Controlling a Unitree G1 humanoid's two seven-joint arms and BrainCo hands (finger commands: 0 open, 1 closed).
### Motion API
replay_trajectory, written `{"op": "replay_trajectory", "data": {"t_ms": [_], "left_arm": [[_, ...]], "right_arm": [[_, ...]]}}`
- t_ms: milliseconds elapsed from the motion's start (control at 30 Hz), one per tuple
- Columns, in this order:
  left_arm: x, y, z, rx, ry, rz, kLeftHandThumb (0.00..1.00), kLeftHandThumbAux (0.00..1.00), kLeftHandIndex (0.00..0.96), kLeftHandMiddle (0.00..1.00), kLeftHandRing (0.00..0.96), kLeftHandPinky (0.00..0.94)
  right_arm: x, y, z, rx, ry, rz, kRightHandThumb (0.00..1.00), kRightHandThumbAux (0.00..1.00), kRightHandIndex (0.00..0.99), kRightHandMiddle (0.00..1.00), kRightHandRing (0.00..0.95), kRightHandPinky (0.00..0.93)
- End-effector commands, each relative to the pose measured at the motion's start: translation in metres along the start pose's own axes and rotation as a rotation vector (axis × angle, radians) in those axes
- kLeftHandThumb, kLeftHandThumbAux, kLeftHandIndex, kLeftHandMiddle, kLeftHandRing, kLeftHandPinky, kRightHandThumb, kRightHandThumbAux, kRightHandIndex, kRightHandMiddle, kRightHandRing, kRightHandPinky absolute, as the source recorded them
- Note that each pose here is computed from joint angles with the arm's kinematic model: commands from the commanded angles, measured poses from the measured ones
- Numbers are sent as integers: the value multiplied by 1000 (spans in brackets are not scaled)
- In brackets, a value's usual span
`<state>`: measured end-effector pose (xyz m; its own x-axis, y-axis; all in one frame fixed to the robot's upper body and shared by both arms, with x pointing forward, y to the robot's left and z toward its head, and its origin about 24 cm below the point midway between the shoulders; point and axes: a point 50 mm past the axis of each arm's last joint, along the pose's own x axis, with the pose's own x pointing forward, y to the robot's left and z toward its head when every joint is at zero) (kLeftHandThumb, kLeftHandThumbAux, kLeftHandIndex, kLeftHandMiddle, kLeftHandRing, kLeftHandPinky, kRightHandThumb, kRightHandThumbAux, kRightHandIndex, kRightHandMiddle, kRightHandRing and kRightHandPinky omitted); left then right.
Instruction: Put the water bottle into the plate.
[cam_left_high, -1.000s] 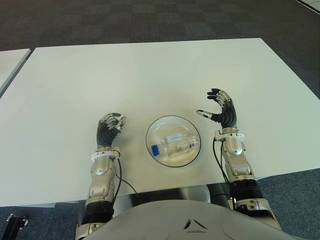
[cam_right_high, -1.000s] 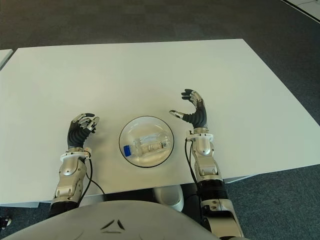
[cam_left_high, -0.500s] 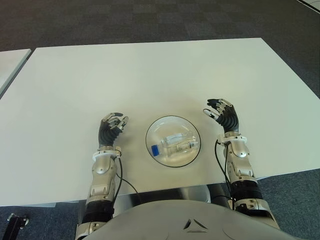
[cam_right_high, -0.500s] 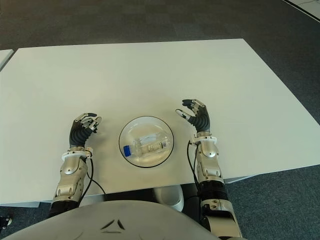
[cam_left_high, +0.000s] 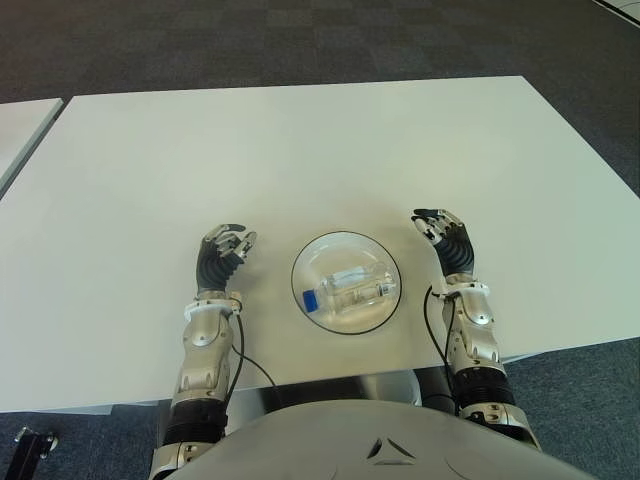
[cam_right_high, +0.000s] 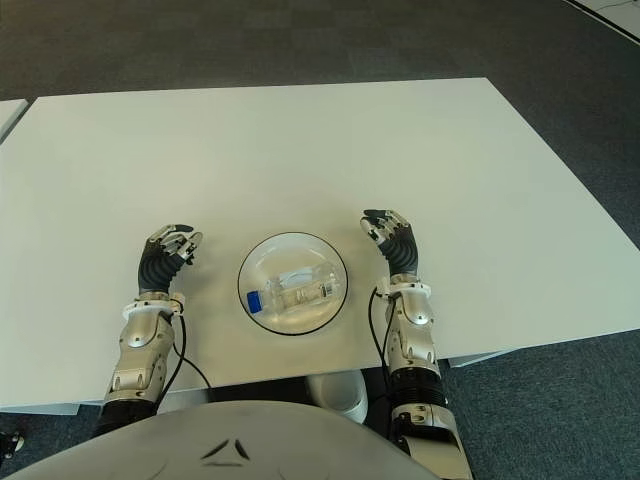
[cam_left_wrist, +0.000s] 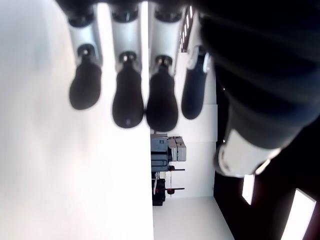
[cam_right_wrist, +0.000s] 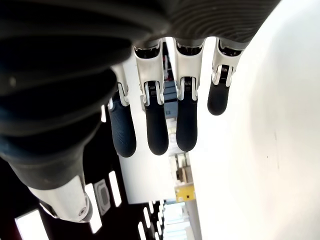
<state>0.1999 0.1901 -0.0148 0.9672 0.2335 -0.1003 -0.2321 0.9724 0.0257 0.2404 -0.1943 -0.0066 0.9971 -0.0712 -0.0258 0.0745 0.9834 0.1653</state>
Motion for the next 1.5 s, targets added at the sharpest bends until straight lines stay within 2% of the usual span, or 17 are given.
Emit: {"op": "replay_trajectory", "data": {"t_ms": [33, 467, 767, 900, 1500], "left_arm": [[0, 0, -3, -3, 14, 0, 708, 716, 437, 731, 716, 702], [0, 1, -4, -13, -1, -2, 708, 716, 437, 727, 713, 689], [0, 1, -4, -5, -5, -5, 708, 716, 437, 734, 722, 717], [0, 1, -4, -2, -5, -6, 708, 716, 437, 734, 720, 695], [-2, 1, -5, -7, 3, 3, 708, 715, 437, 720, 703, 677]], "right_arm": [[-3, -1, -8, 34, 48, -20, 704, 732, 433, 521, 534, 540], [-4, -4, -8, 27, 48, -20, 704, 732, 432, 532, 540, 545], [-4, -5, -8, 30, 31, -15, 704, 733, 431, 525, 535, 548], [-4, -5, -7, 29, 26, -14, 704, 733, 431, 525, 535, 550], [-9, 4, -7, -71, 46, -37, 705, 733, 432, 525, 521, 526]]}}
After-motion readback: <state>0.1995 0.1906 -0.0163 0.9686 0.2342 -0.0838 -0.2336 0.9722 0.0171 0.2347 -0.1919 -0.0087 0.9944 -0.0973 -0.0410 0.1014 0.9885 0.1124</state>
